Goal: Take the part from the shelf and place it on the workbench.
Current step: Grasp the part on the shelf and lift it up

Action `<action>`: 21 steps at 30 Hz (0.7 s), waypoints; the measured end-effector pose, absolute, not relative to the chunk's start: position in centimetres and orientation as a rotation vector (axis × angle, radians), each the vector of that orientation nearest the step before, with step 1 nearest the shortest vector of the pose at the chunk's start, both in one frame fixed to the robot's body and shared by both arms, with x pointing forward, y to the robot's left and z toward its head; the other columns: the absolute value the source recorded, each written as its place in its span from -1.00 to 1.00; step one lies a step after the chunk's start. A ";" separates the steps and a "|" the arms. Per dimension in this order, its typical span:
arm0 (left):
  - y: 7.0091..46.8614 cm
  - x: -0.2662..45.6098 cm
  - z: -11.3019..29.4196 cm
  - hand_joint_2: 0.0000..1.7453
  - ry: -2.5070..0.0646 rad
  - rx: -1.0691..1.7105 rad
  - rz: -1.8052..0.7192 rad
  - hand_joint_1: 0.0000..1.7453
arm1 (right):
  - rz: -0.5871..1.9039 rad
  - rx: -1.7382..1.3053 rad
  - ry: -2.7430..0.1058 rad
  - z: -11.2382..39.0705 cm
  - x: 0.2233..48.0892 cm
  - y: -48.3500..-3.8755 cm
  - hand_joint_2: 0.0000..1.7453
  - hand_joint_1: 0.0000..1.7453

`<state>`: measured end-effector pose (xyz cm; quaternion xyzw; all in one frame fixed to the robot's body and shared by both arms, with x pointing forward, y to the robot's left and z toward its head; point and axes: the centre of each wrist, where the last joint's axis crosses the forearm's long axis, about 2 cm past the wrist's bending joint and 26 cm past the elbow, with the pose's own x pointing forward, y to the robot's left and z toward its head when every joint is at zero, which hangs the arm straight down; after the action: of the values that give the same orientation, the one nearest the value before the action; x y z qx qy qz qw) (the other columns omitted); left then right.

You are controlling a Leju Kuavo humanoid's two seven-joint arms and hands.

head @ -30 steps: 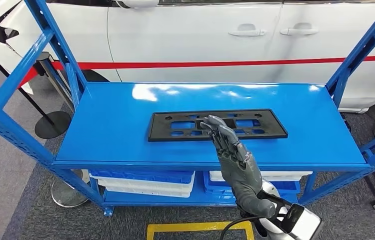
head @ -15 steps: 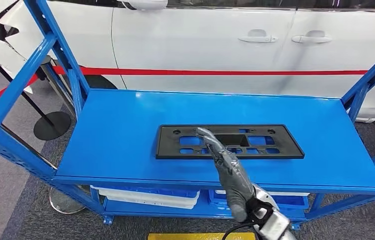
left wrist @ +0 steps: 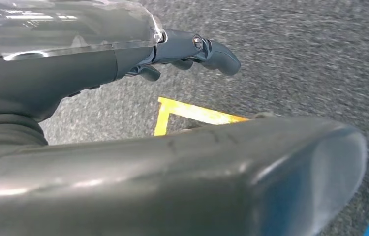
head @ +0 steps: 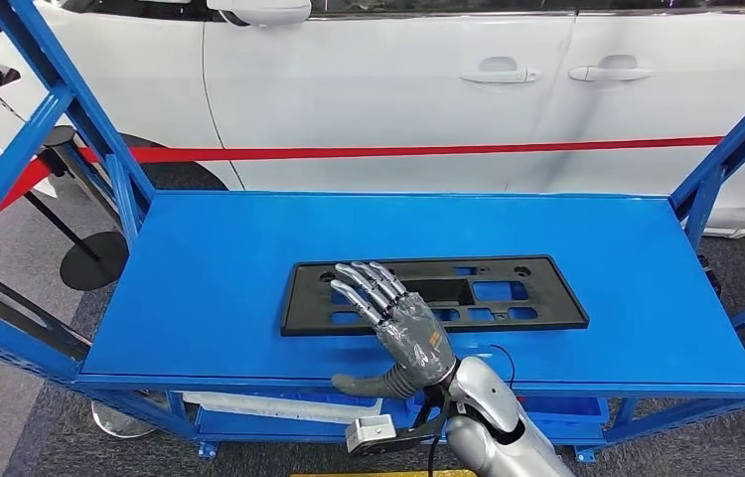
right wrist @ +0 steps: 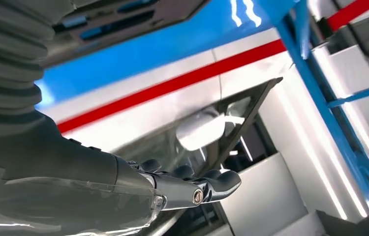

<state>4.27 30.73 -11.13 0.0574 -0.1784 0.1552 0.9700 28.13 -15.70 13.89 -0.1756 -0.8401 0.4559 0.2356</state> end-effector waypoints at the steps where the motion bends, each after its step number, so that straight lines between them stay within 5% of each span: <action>1: 30.7 4.3 -11.1 -1.00 -0.362 0.116 0.313 -1.00 | 1.263 -0.509 -2.304 13.8 28.2 -15.7 1.00 -1.00; 21: 30.7 4.2 -11.1 -1.00 -0.397 0.106 0.287 -1.00 | 1.496 -0.932 -2.198 10.6 28.4 -15.9 1.00 -1.00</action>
<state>4.24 30.73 -11.13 0.0526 -0.1966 0.1422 0.9687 28.35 -15.85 10.59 -0.3266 -0.7698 0.5241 0.1614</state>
